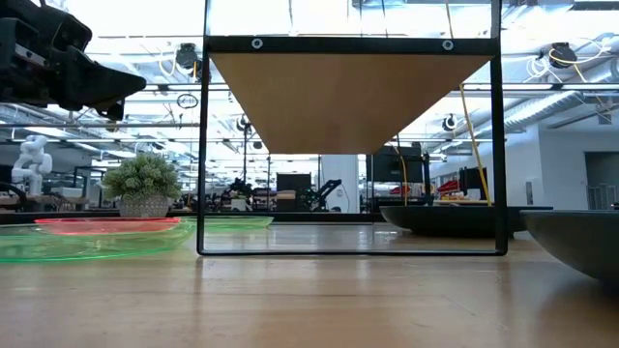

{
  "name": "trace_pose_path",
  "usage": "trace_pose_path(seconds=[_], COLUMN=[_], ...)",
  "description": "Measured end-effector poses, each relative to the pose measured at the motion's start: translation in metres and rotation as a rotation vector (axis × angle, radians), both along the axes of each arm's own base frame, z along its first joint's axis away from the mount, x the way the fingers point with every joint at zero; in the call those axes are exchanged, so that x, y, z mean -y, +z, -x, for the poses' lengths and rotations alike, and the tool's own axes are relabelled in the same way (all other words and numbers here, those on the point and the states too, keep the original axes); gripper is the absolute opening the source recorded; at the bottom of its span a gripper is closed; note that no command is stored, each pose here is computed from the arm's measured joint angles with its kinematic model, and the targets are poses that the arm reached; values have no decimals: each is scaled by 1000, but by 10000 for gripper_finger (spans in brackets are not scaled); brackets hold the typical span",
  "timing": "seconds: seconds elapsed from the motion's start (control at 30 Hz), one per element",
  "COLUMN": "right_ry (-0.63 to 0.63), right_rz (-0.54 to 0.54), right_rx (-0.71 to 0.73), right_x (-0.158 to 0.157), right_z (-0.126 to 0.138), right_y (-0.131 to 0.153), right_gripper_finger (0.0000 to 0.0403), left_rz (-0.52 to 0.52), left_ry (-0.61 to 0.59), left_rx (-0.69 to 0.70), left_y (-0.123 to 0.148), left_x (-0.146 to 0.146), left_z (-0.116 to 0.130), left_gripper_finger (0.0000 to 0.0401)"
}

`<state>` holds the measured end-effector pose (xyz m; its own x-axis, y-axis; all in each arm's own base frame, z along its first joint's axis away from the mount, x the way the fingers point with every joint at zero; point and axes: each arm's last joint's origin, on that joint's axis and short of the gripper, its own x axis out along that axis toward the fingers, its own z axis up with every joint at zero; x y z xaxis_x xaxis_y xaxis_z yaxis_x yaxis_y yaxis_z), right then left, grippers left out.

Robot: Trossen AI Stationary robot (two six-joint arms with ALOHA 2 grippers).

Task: Place and stack plates onto a shelf
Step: Put the top purple plate on the shelf

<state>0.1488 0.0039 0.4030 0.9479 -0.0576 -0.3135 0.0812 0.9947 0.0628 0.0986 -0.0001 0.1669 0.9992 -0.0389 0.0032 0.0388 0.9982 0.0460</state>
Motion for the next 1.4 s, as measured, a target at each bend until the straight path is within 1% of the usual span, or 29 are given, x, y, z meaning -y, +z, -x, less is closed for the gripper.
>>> trace_pose_path(seconds=[0.13,0.3,0.43,0.53,0.6,0.7,0.77,0.83,0.93,1.03,1.17,1.4], right_ry=[7,24,33,35,34,35,36,34,24,19,22,26], right_rz=[-19,-18,-15,-15,-14,-3,-1,-5,-29,-41,-32,-20], right_rx=[-52,-75,-103,-104,-103,-110,-121,-124,-134,-138,-138,-147], right_x=[-3,-6,-7,-7,-7,-7,-7,-7,-7,-7,-7,-7], right_z=[-6,-13,-12,-12,-12,-11,-11,-11,-10,-10,-10,-10], right_y=[-6,-9,-12,-12,-11,-12,-13,-13,-14,-15,-15,-15], right_gripper_finger=[0,0,0,0,0,0,0,0,0,0,0,0], left_rz=[2,2,-49,-56,-21,102,170,205,253,305,305,276], left_ry=[0,1,58,64,64,57,81,108,103,92,80,97], left_rx=[0,-1,5,24,51,107,154,167,156,160,175,49], left_y=[0,0,0,2,5,10,15,16,19,28,54,105], left_x=[0,0,-2,-2,-2,-2,-3,-4,-3,-3,-2,-2], left_z=[0,0,0,0,0,1,1,1,2,3,4,2], left_gripper_finger=[4,4,4,4,4,4,4,4,4,4,4,4])
